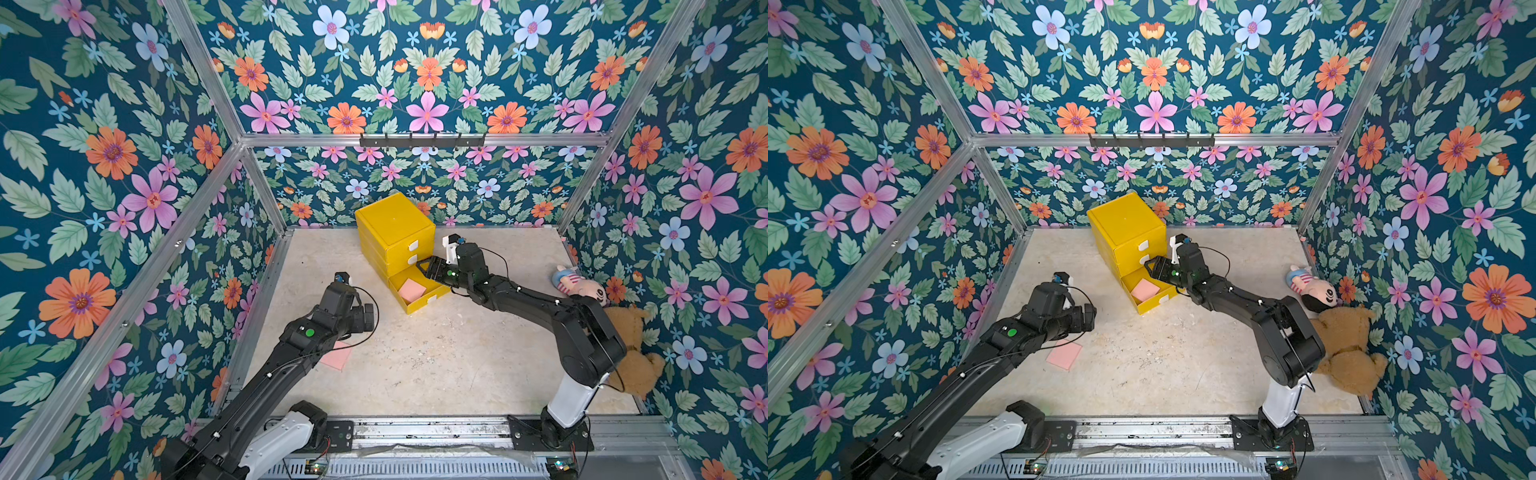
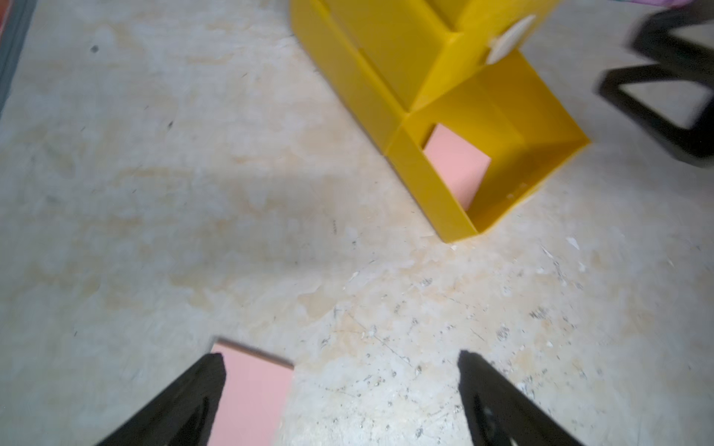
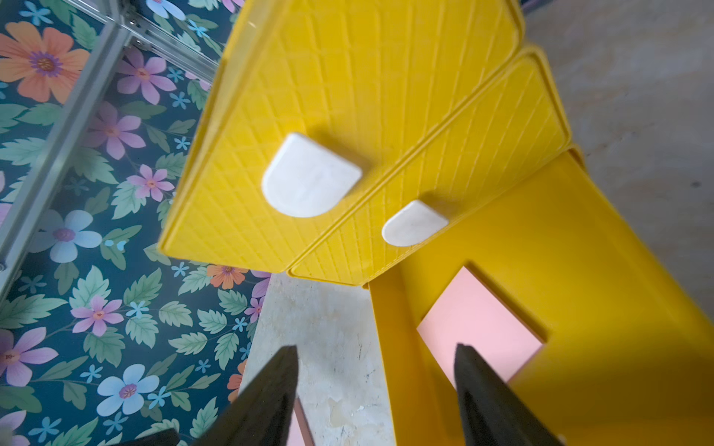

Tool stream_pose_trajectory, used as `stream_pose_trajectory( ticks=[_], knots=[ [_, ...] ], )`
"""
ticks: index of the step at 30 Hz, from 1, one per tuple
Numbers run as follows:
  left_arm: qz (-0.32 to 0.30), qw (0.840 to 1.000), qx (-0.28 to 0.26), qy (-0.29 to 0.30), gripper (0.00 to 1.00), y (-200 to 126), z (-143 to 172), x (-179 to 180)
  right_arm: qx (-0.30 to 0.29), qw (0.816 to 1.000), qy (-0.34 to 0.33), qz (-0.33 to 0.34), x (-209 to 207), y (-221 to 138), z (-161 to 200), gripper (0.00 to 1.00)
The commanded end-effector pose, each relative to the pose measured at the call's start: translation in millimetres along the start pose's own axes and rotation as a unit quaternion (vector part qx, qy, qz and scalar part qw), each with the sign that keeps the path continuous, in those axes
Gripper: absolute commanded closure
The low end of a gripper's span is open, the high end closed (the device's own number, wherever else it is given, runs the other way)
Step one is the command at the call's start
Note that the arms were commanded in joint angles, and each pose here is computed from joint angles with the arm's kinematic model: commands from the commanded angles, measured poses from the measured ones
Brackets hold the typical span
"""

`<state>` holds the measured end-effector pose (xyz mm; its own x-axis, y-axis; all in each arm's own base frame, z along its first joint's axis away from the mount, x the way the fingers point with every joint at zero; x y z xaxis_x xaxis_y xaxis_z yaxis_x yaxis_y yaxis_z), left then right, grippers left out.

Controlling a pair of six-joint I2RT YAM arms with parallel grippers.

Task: Please put the sticky notes in the drawer by color
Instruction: Place the sticky notes in the drawer, then pick up the sticky notes from the center of the board.

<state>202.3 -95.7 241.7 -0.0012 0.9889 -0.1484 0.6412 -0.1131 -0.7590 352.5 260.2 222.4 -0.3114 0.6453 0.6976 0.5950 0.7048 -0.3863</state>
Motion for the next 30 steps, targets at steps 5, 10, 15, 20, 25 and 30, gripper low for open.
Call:
stream_pose_trajectory(
  ticks=[5, 10, 15, 20, 25, 30],
  knots=[
    [-0.212, 0.948, 0.102, -0.215, 0.01, -18, 60, 51, -0.057, 0.997, -0.045, 0.039, 5, -50, -1, 0.24],
    [-0.227, 0.912, 0.094, -0.329, 0.00, -19, 79, 59, -0.075, 0.995, -0.050, 0.039, 4, -67, 4, 0.24],
    [-0.210, 0.897, 0.047, -0.386, 0.00, 0, 63, 49, -0.067, 0.996, -0.046, 0.033, 0, -67, 11, 0.24],
    [-0.206, 0.872, 0.061, -0.439, 0.00, 29, 62, 36, -0.058, 0.997, -0.044, 0.040, -6, -72, 20, 0.24],
    [-0.257, 0.859, 0.063, -0.438, 0.00, 47, 62, 35, -0.059, 0.996, -0.044, 0.049, -11, -79, 26, 0.23],
    [-0.304, 0.850, 0.066, -0.424, 0.00, 56, 61, 35, -0.060, 0.995, -0.042, 0.063, -18, -83, 31, 0.23]
  ],
)
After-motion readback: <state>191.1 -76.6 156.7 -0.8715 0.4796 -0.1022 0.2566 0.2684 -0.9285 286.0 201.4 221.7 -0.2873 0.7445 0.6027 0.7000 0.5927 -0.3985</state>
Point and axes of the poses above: each gripper's point midway between its finger pads, its own y axis out along the fingers, its own x axis along the line the jaws close on, z = x × y, the point moved 9 cm from there along -y, back along the fingers, and after that the axes turned 1 degree about -y, right-handed, at the moved point
